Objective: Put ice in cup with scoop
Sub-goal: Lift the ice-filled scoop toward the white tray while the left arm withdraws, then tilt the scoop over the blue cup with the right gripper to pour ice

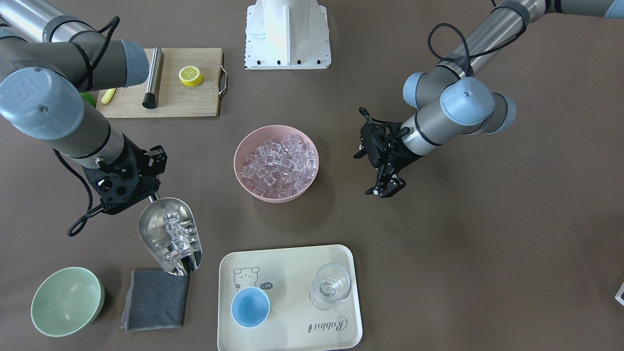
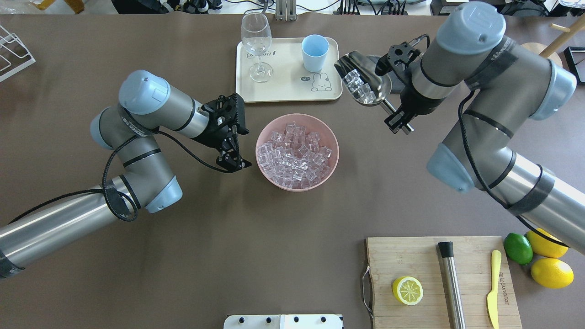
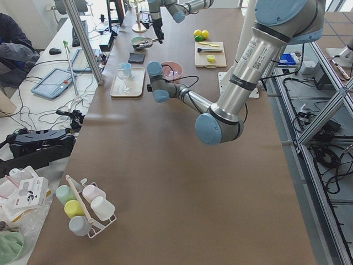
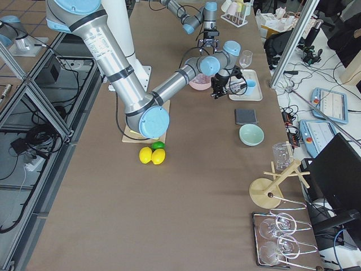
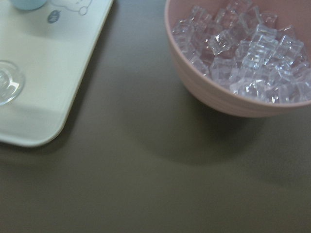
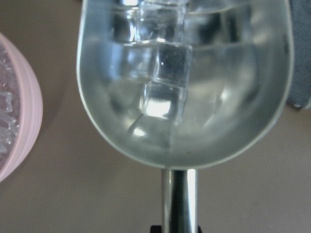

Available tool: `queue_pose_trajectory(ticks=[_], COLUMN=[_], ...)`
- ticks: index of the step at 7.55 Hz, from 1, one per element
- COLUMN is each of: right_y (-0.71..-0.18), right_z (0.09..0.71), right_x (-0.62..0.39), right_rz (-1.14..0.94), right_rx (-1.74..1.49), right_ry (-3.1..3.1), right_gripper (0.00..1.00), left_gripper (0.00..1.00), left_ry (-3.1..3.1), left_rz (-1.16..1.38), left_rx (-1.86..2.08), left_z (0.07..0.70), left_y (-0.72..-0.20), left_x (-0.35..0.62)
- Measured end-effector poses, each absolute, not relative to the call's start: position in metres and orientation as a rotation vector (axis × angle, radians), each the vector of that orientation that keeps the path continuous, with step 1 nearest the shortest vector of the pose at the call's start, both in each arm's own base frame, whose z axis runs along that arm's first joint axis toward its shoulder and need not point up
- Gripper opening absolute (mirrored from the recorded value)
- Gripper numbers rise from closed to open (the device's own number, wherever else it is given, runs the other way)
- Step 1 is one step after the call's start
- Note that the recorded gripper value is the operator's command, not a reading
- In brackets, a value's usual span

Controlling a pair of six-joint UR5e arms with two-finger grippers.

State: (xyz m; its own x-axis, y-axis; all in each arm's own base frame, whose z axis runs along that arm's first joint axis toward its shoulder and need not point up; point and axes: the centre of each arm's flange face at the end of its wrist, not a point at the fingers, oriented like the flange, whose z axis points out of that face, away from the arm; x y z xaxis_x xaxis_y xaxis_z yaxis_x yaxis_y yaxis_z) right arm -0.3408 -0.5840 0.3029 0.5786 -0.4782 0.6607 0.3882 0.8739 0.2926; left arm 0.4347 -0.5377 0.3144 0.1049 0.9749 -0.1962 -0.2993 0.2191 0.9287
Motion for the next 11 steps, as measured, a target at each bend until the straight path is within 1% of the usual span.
queue_pose_trajectory(ticks=[1,3,6,8,9,11], right_y=[-0.601,-0.628,-0.662,-0.678,-0.685,-0.694], right_z=[0.297,0.265,0.224,0.212,0.207,0.201], right_x=[-0.344,-0.357,-0.376,-0.385,-0.389,-0.396], right_rz=[-0.491,-0.475,-0.5,-0.547,-0.572,-0.608], right_rx=[0.054,-0.036,-0.128,-0.171,-0.189,-0.209], right_ry=[-0.791,-0.736,-0.656,-0.612,-0.603,-0.596], right_gripper=[0.0,0.0,0.0,0.0,0.0,0.0], left_gripper=[0.98,0.98,0.98,0.98,0.98,0.98], left_ry=[0.983,0.899,0.858,0.84,0.832,0.829], left_rz=[1.068,0.901,0.632,0.46,0.39,0.291], left_rx=[0.786,0.639,0.454,0.324,0.249,0.148], left_z=[0.327,0.357,0.423,0.465,0.483,0.53], left_y=[-0.546,-0.562,-0.584,-0.582,-0.578,-0.554], left_x=[0.381,0.283,0.147,0.077,0.056,0.023])
